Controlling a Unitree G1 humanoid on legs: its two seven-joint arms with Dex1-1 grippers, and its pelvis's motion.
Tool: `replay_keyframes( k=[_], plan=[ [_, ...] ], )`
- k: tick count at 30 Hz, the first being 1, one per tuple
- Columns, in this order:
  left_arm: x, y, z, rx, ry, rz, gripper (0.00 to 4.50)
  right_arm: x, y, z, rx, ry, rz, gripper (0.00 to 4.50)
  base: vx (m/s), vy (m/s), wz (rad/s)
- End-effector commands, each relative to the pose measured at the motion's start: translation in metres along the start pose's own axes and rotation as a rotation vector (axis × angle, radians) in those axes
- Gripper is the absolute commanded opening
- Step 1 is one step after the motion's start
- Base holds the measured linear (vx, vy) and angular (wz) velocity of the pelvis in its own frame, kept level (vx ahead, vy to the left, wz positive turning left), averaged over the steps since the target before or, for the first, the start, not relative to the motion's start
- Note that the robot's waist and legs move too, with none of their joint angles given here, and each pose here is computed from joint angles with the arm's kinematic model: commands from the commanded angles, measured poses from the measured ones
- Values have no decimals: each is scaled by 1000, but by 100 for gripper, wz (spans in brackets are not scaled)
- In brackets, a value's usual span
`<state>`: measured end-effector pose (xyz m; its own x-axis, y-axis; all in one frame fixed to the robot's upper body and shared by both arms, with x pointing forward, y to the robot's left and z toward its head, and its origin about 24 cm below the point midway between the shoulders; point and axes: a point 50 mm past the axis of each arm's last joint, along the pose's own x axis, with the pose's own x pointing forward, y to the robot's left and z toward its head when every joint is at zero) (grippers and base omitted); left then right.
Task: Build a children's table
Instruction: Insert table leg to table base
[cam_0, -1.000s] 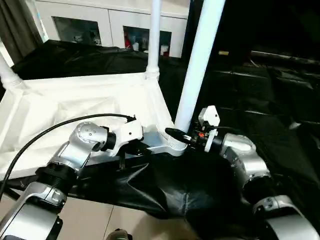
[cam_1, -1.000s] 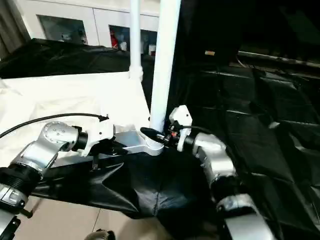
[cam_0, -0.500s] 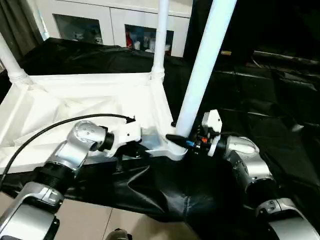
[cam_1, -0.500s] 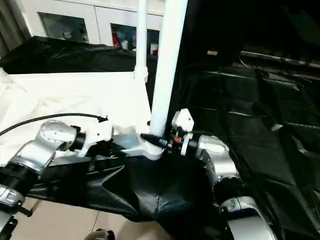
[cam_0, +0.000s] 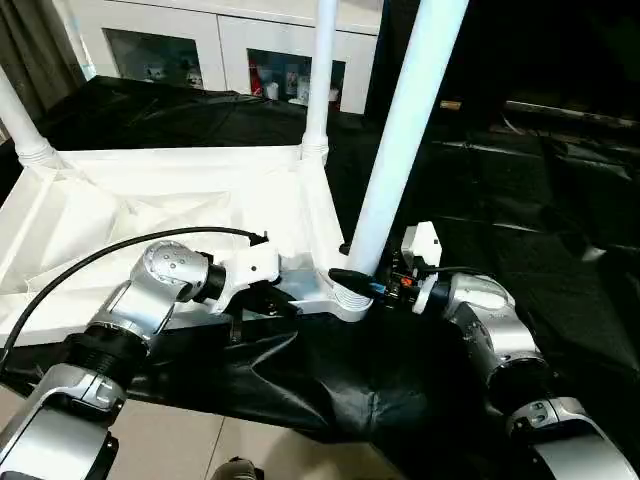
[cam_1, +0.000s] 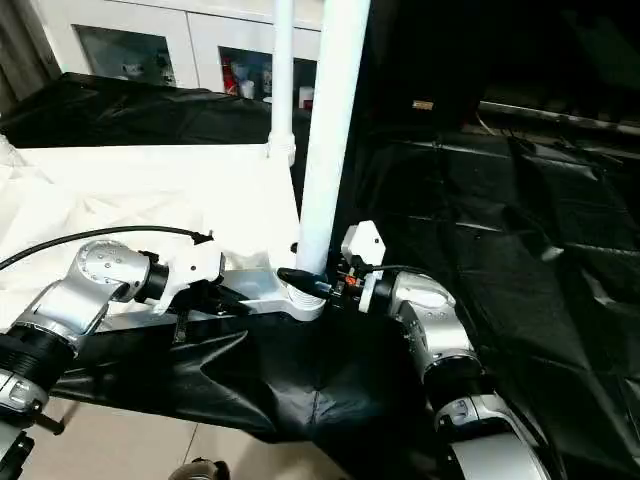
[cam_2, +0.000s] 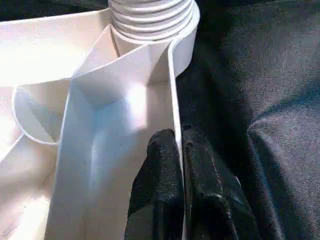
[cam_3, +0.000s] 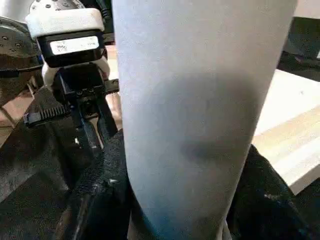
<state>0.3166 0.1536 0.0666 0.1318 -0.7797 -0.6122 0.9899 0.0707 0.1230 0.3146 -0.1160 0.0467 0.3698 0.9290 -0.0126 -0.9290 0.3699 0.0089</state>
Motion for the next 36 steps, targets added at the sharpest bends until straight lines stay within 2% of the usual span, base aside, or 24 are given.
replay_keyframes(
  k=[1,7,13,16,19,20,23,28,32,36],
  plan=[
    [12,-5,20,97,-50,-94,0,-17,14,-52,165,209,-59,191,0,0,0],
    [11,-5,18,93,-48,-84,0,-19,15,-55,160,215,-77,191,0,0,0],
    [16,10,19,33,-26,71,0,-17,-4,-58,130,249,-399,191,0,0,0],
    [22,22,24,-50,-35,192,0,-13,-12,-60,176,238,-596,191,-54,20,-8],
    [37,32,31,-124,-4,328,0,-4,-15,-66,236,270,-810,191,-55,39,-10],
    [37,32,31,-124,-4,328,0,-4,-15,-66,236,270,-810,190,-56,40,-7],
    [60,31,42,-223,-9,408,0,11,-12,-69,320,280,-975,190,0,0,0],
    [82,25,52,-279,7,457,0,30,-7,-65,306,284,-1036,190,-4,-83,15],
    [85,28,54,-299,21,502,0,37,-3,-65,303,288,-1039,190,64,17,-12],
    [85,28,55,-299,30,504,0,36,-4,-65,305,296,-1054,190,-18,-17,11]
  ],
)
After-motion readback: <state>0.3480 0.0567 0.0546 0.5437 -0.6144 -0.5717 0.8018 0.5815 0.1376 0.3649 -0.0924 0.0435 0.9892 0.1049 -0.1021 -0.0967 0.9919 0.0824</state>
